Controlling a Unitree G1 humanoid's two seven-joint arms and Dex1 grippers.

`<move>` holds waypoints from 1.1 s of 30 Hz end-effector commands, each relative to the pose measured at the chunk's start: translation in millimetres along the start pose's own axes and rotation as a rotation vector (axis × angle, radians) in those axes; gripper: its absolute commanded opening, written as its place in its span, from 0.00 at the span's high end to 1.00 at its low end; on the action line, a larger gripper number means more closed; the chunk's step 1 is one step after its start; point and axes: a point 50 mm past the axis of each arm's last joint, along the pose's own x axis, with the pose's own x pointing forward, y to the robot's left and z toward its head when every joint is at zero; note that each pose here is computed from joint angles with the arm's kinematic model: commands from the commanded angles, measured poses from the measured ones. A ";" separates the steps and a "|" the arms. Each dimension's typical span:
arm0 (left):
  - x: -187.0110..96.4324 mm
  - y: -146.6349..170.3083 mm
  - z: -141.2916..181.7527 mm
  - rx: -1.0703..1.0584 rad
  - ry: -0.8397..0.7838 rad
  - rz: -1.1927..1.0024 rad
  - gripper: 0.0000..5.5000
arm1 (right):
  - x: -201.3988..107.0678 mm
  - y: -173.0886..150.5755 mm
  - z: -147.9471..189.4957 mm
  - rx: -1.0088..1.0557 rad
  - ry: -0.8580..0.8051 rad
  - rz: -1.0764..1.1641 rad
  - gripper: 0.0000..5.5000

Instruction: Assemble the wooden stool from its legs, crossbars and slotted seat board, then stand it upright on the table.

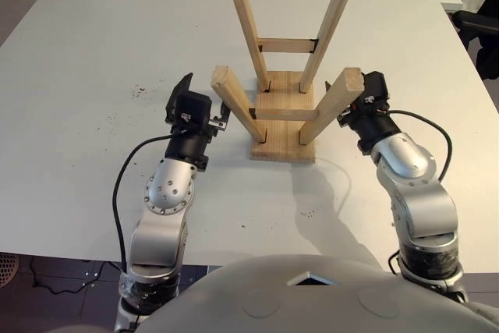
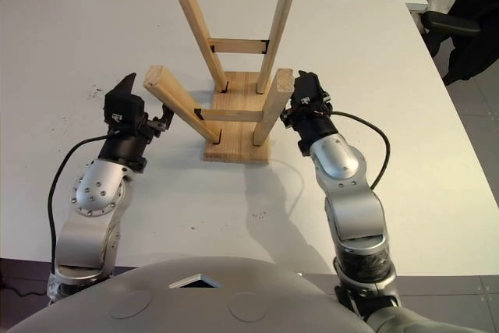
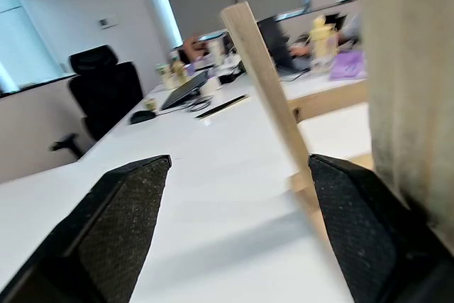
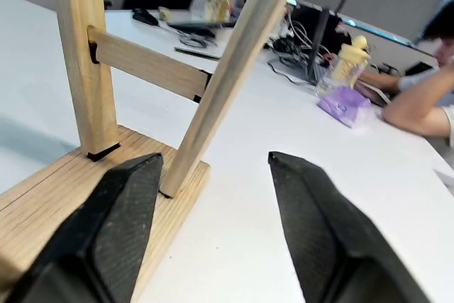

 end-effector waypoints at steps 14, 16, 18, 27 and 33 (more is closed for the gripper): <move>14.6 39.3 3.8 -0.166 0.008 0.082 0.34 | 30.2 -52.7 -9.5 -0.082 0.015 -0.195 0.50; 23.0 40.5 35.6 -0.227 -0.134 0.022 0.34 | 32.4 -55.4 -9.6 -0.080 0.005 -0.205 0.50; 28.7 35.7 74.9 -0.310 -0.289 -0.075 0.34 | 34.1 -53.7 -9.3 -0.072 -0.004 -0.202 0.50; 40.9 35.5 166.3 -0.410 -0.493 -0.231 0.34 | 36.3 -43.7 -7.3 -0.050 -0.029 -0.171 0.50; 48.8 2.6 64.7 -0.439 0.022 -0.303 0.34 | 35.8 -30.8 -10.4 -0.034 -0.020 -0.125 0.50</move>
